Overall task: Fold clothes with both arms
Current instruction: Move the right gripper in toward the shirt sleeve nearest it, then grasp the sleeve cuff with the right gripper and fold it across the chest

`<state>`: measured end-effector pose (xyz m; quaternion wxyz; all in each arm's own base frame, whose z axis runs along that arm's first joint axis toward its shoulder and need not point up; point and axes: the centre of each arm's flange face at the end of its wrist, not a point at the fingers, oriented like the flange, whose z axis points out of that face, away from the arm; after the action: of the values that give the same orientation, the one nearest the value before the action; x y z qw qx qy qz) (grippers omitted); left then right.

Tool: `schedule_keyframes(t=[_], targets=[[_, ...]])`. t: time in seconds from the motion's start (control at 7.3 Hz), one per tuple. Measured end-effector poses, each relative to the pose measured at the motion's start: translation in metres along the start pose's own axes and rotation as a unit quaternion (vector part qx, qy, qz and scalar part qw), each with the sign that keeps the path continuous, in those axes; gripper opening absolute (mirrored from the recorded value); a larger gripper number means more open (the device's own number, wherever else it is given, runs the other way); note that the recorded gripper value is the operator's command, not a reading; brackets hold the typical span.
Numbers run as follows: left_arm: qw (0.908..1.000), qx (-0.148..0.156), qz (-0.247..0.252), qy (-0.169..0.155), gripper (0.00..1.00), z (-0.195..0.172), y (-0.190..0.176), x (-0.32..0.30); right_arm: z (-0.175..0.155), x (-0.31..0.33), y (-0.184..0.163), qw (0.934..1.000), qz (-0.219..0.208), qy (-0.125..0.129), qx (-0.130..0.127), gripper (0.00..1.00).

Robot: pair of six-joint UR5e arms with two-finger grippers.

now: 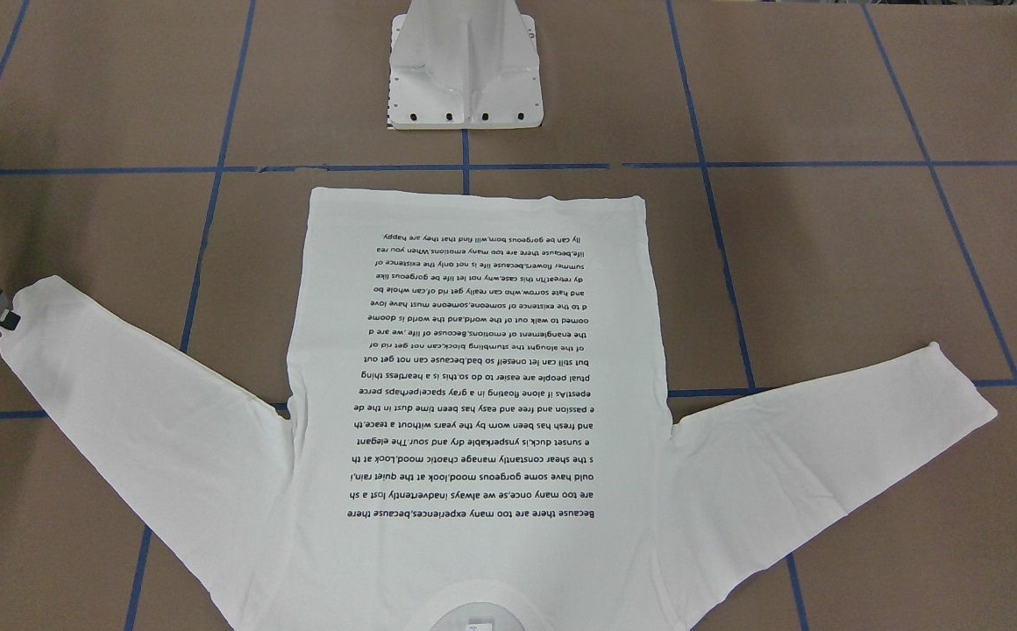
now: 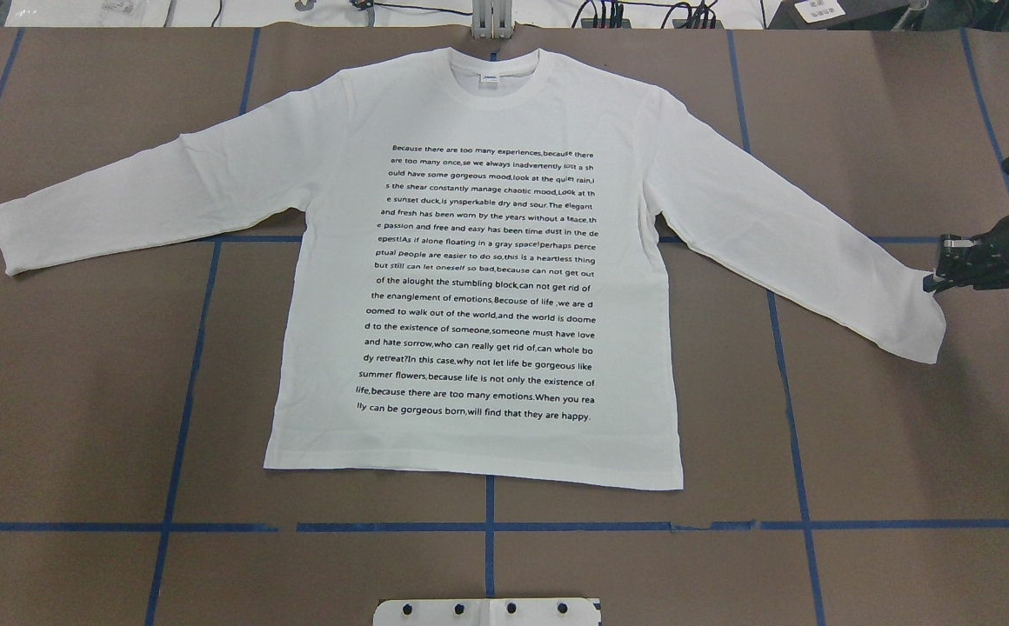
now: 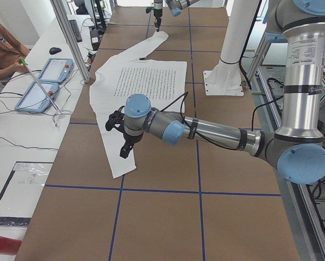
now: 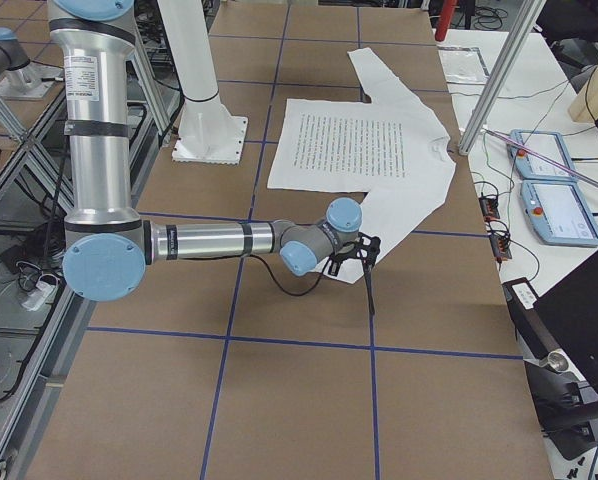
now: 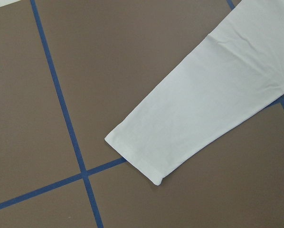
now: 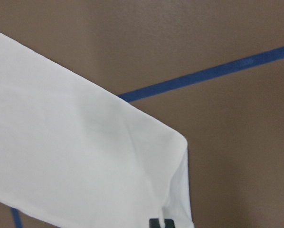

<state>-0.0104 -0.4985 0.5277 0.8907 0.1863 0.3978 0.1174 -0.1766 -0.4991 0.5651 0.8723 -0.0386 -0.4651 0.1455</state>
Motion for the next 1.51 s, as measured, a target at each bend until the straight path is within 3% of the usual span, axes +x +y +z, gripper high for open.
schedule_keyframes(t=[0.27, 0.55, 0.69, 1.23, 1.51], targets=[[1.0, 0.001, 0.001, 0.001, 1.0, -0.002, 0.0, 0.002, -0.013, -0.12, -0.014, 0.9974, 0.062, -0.035, 0.013, 0.0], [1.0, 0.002, 0.002, 0.001, 1.0, -0.002, 0.001, 0.003, -0.016, -0.273, -0.015, 0.9944, 0.099, -0.031, 0.022, 0.0], [1.0, 0.002, 0.002, 0.001, 1.0, -0.003, 0.001, 0.003, -0.027, -0.338, -0.011, 0.9936, 0.104, -0.035, 0.028, 0.0], [1.0, 0.005, 0.005, 0.001, 1.0, -0.007, 0.001, 0.007, -0.08, -0.547, 0.025, 0.9879, 0.096, -0.106, 0.058, 0.0], [1.0, 0.006, 0.005, 0.001, 1.0, -0.007, 0.001, 0.008, -0.033, -0.628, 0.077, 0.9905, 0.074, -0.096, 0.066, 0.0]])
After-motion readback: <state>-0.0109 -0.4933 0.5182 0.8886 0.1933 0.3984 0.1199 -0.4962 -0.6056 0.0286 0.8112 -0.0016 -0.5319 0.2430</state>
